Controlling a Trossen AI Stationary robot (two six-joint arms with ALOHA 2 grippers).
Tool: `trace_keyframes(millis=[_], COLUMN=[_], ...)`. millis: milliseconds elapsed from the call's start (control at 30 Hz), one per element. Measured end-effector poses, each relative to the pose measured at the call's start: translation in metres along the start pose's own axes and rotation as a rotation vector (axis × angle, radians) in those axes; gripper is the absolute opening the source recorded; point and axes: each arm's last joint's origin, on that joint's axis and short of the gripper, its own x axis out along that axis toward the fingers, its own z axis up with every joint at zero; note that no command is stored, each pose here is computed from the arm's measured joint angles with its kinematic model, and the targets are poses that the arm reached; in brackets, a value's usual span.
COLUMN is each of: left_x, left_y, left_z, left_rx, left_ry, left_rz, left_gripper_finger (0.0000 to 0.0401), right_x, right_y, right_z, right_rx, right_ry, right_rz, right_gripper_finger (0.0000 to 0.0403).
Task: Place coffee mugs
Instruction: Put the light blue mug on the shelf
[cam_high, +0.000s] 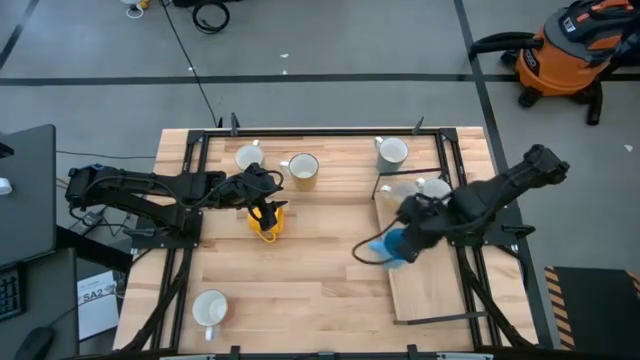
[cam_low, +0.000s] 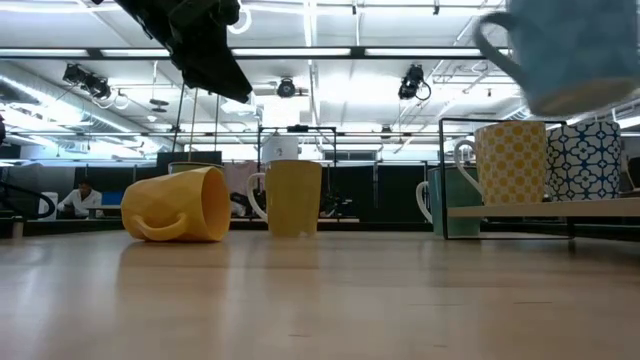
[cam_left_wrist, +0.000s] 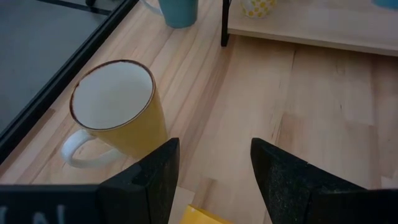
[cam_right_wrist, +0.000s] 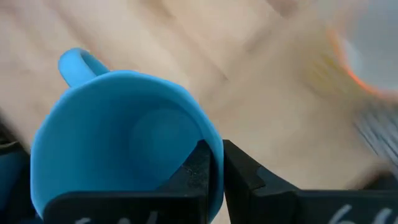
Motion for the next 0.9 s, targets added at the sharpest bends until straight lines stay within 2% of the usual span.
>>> trace_keyframes(millis=[200,300,533,733,900], left_x=[0.0,0.0,0.0,0.0,0.0], left_y=[0.0,0.0,0.0,0.0,0.0], left_z=[0.0,0.0,0.0,0.0,0.0], left_rx=[0.001,0.001,0.003,0.003,0.003], left_ry=[0.0,0.0,0.0,0.0,0.0], left_rz=[0.0,0.0,0.0,0.0,0.0], left_gripper_finger=[0.0206,0.0206,0.0206,0.0206,0.0206], right_x=[-0.011,-0.008,0.008,0.015,0.026], right_y=[-0.017,-0.017,-0.029,-0.053,-0.079], right_z=[-0.03,-0.041,-0.06,-0.065,-0.07], right_rx=[0.2,0.255,0.382,0.415,0.513], right_ry=[0.025,0.012,0.027,0.016,-0.003], right_rz=[-0.199,-0.184,-0.268,-0.283,-0.304], right_gripper_finger=[0.0027,0.0027,0.0028,0.0033,0.003])
